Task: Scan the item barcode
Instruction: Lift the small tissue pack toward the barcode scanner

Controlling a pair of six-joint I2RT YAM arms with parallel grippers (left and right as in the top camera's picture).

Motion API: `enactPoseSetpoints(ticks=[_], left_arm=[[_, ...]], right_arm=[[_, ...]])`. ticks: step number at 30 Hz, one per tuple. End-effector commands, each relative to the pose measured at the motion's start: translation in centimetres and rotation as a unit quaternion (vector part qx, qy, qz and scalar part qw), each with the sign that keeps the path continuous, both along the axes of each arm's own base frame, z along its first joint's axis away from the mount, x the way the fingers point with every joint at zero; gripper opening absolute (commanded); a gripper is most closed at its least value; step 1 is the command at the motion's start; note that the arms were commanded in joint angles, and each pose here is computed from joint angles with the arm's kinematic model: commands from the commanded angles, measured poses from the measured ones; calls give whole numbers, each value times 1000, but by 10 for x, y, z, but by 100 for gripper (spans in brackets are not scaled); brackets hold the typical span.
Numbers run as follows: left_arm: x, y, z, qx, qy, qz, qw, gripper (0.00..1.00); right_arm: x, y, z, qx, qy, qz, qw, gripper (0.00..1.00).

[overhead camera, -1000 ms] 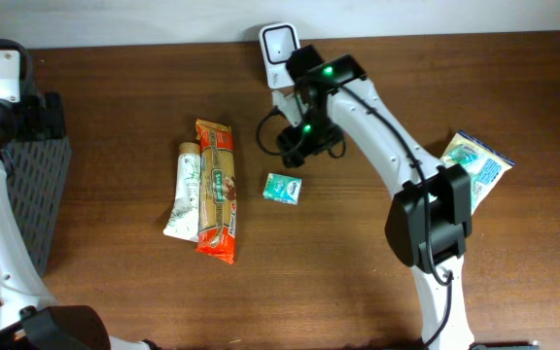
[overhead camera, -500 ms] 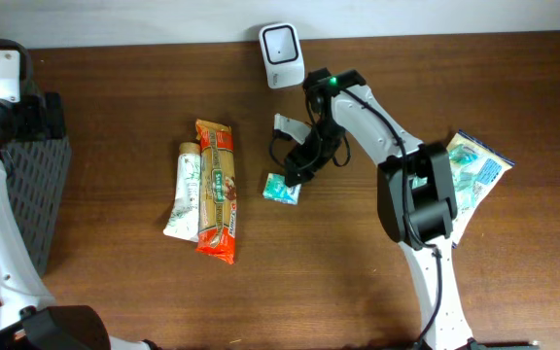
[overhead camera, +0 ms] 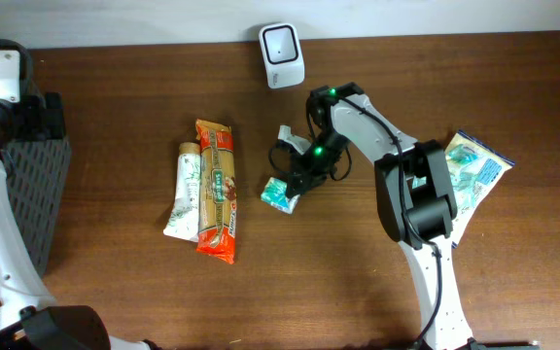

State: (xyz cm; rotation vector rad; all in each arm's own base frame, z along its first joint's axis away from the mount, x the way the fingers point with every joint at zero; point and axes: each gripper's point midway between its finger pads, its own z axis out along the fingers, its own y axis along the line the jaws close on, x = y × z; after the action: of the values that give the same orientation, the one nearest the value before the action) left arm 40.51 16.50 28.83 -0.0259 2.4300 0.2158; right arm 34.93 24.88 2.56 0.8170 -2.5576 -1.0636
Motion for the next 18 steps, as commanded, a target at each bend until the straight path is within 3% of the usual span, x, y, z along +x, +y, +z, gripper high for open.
enactPoseSetpoints(ticks=[1, 7, 12, 18], left_arm=[[0, 1, 2, 3, -2, -5, 1000, 99], [0, 1, 2, 3, -2, -5, 1000, 99], [0, 1, 2, 3, -2, -5, 1000, 99], [0, 1, 2, 3, -2, -5, 1000, 99]], right_arm=[[19, 17, 94, 144, 12, -72, 987, 4], [52, -10, 209, 372, 66, -185, 907, 4], [64, -33, 209, 342, 143, -250, 895, 4], [63, -33, 209, 331, 169, -259, 891, 4]])
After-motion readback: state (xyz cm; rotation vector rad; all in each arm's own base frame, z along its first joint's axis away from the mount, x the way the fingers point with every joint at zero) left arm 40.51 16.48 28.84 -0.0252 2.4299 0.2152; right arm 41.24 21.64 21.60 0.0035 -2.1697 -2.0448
